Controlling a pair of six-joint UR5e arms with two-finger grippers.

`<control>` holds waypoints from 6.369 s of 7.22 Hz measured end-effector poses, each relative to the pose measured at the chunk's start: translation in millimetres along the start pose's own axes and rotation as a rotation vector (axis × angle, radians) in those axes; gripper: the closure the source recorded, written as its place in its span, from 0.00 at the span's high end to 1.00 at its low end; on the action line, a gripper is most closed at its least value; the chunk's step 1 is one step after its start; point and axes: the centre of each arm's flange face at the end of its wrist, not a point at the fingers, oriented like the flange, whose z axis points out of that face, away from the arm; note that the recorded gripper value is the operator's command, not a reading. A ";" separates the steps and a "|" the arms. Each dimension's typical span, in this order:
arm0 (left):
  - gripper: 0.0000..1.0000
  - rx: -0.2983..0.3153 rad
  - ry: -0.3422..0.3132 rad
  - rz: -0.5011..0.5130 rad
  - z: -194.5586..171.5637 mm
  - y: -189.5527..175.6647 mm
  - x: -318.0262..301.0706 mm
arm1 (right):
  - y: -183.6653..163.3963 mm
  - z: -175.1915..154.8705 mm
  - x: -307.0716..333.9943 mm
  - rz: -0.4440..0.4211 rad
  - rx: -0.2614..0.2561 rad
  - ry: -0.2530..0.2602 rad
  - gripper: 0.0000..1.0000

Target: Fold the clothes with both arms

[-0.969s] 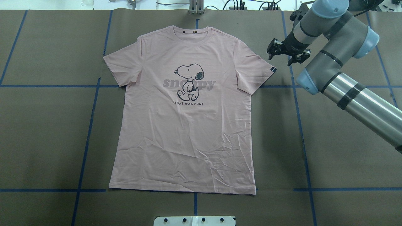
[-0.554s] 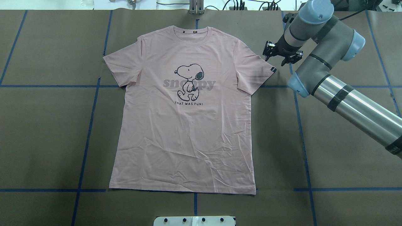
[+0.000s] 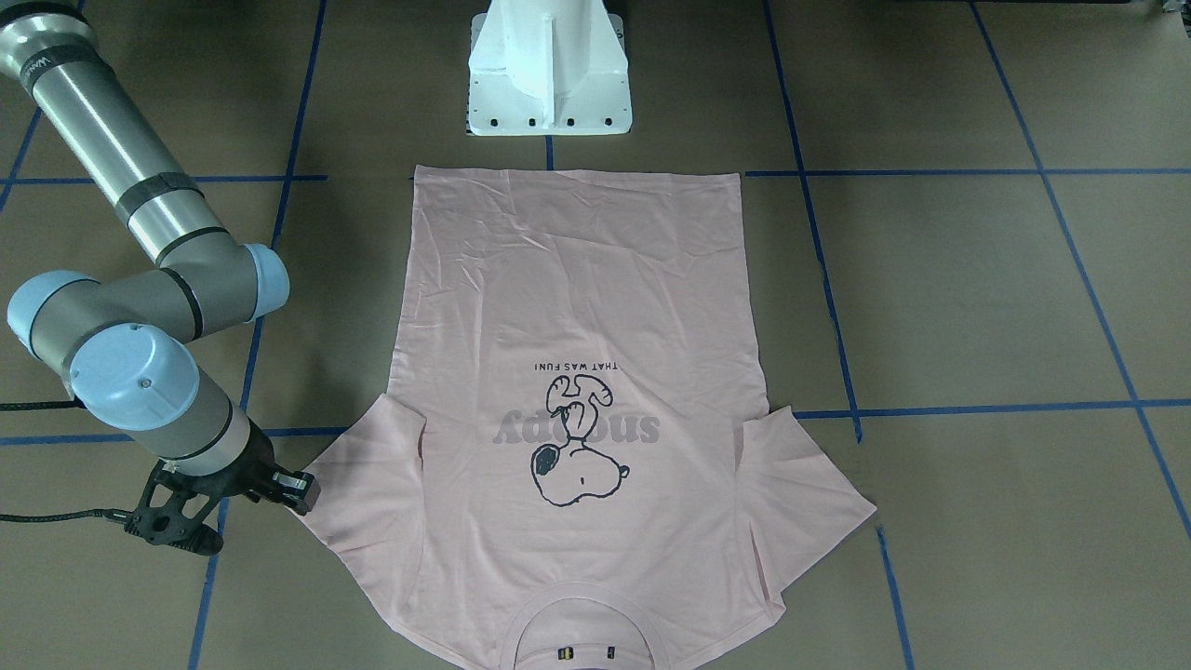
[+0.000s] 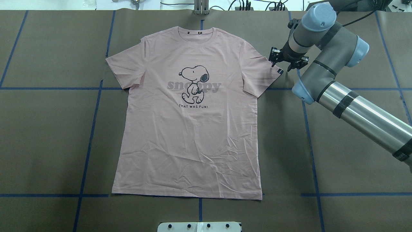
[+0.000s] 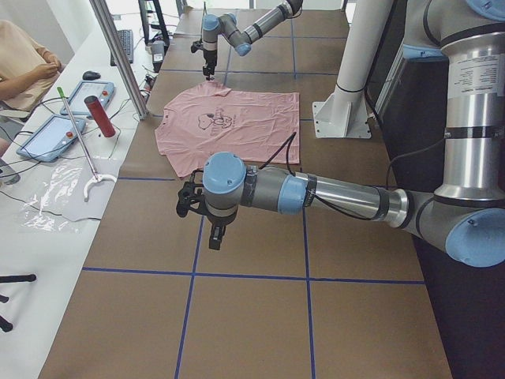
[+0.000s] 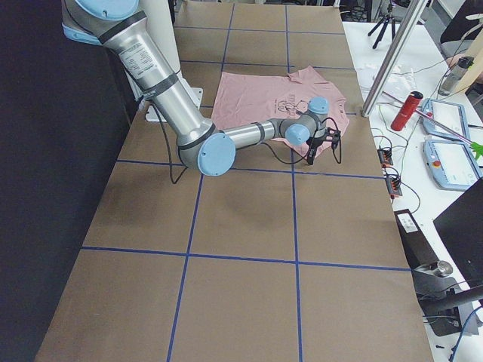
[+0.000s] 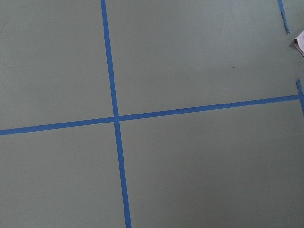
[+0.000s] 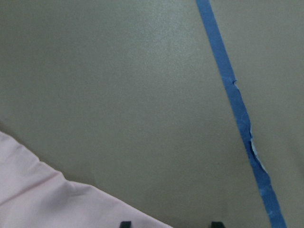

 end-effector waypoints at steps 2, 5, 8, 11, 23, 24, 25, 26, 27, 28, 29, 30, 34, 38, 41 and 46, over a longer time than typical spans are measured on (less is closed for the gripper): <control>1.00 0.002 0.003 0.002 -0.9 0.0 1.2 | 1.6 2.3 0.2 -0.001 -0.003 0.003 0.00; 1.00 0.009 0.004 0.009 -4.7 -0.1 5.3 | 3.8 -1.7 -10.0 -0.008 -0.003 -0.008 0.00; 1.00 0.009 0.028 0.008 -4.9 0.1 7.7 | 10.1 -29.5 -63.6 0.008 0.006 -0.066 0.00; 1.00 0.008 0.030 0.006 -4.6 0.2 7.6 | 52.3 -25.4 -122.4 -0.012 0.012 -0.070 0.00; 1.00 0.032 0.130 0.073 20.0 -36.6 52.4 | 49.1 -55.7 -178.5 -0.028 0.166 -0.069 1.00; 1.00 0.006 0.159 0.029 49.4 -60.9 90.5 | 61.7 -70.6 -162.5 -0.040 0.138 -0.115 1.00; 1.00 -0.033 0.186 -0.032 82.4 -91.1 133.7 | 73.6 -89.8 -137.6 -0.051 0.100 -0.165 1.00; 1.00 -0.061 0.198 -0.087 108.0 -125.8 170.7 | 81.3 -110.6 -105.5 -0.055 0.065 -0.208 1.00; 1.00 -0.064 0.185 -0.122 126.0 -157.3 197.7 | 83.7 -125.9 -74.1 -0.050 0.039 -0.232 1.00; 0.99 -0.039 0.144 -0.150 144.0 -179.9 223.2 | 85.8 -136.8 -43.5 -0.042 0.016 -0.246 1.00; 0.93 -0.012 0.100 -0.167 170.1 -190.4 250.7 | 92.7 -143.5 -17.6 -0.038 0.000 -0.253 1.00; 0.81 0.013 0.063 -0.165 207.8 -203.9 277.8 | 102.4 -147.8 7.2 -0.037 -0.010 -0.254 1.00; 0.57 0.123 -0.033 -0.065 330.0 -212.0 317.3 | 118.4 -159.7 29.9 -0.055 -0.011 -0.266 1.00; 0.03 0.146 -0.052 -0.046 347.0 -217.8 325.8 | 118.1 -158.7 32.8 -0.053 -0.009 -0.263 1.00; 0.00 0.161 -0.052 -0.039 349.6 -218.9 323.1 | 116.7 -156.9 33.8 -0.050 -0.003 -0.258 1.00; 0.00 0.217 0.077 -0.149 307.8 -236.3 421.9 | 118.7 -151.7 31.6 -0.044 -0.009 -0.252 1.00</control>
